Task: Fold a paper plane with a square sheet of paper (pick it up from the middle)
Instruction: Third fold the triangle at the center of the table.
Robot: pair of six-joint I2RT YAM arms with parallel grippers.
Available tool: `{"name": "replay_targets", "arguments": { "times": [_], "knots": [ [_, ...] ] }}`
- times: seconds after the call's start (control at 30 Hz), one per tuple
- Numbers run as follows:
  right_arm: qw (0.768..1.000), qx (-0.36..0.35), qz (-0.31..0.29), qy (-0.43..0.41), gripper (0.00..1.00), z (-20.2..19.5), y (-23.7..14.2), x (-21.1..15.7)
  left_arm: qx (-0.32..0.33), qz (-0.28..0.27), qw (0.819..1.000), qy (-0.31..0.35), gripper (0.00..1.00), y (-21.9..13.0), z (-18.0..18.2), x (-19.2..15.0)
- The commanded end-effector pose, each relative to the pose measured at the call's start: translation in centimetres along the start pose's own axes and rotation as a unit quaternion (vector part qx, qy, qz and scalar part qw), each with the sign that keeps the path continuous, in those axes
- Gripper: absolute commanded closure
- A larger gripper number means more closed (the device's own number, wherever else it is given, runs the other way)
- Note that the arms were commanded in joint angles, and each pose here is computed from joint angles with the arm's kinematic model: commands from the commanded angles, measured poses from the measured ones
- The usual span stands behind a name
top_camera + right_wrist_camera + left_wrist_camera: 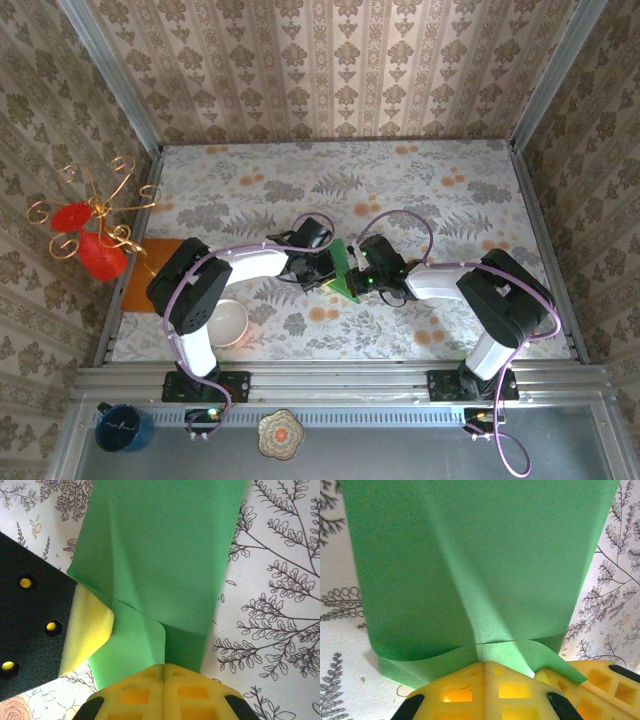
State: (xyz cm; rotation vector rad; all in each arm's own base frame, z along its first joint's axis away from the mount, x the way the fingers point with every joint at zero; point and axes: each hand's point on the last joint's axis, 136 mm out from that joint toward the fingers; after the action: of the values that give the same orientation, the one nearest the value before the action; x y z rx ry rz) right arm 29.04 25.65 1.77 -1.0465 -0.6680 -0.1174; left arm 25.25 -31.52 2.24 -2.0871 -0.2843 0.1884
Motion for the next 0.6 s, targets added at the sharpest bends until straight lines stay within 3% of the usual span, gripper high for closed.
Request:
{"name": "replay_targets", "arguments": {
  "times": [0.0,0.57],
  "knots": [
    [0.999,-0.011,0.046,0.014,1.0,-0.9,0.7,-2.4,0.014,-0.002,1.0,-0.007,0.93,-0.1,0.8,-0.4],
    [0.999,-0.012,0.044,0.021,1.0,-0.8,0.5,-2.0,0.033,0.004,0.999,-0.02,0.94,0.7,2.7,-0.9]
  ]
}}
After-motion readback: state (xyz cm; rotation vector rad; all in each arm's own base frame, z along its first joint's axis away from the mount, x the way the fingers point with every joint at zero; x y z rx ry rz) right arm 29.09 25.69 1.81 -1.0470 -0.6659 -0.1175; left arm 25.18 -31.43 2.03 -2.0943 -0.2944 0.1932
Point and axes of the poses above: each hand's point on the last joint's axis, 136 mm out from that joint toward the fingers, its own y axis out along the fingers, its own z axis along the line the jaws close on, x = y × z, and after that the axes turned 3 degrees about -y, right-handed
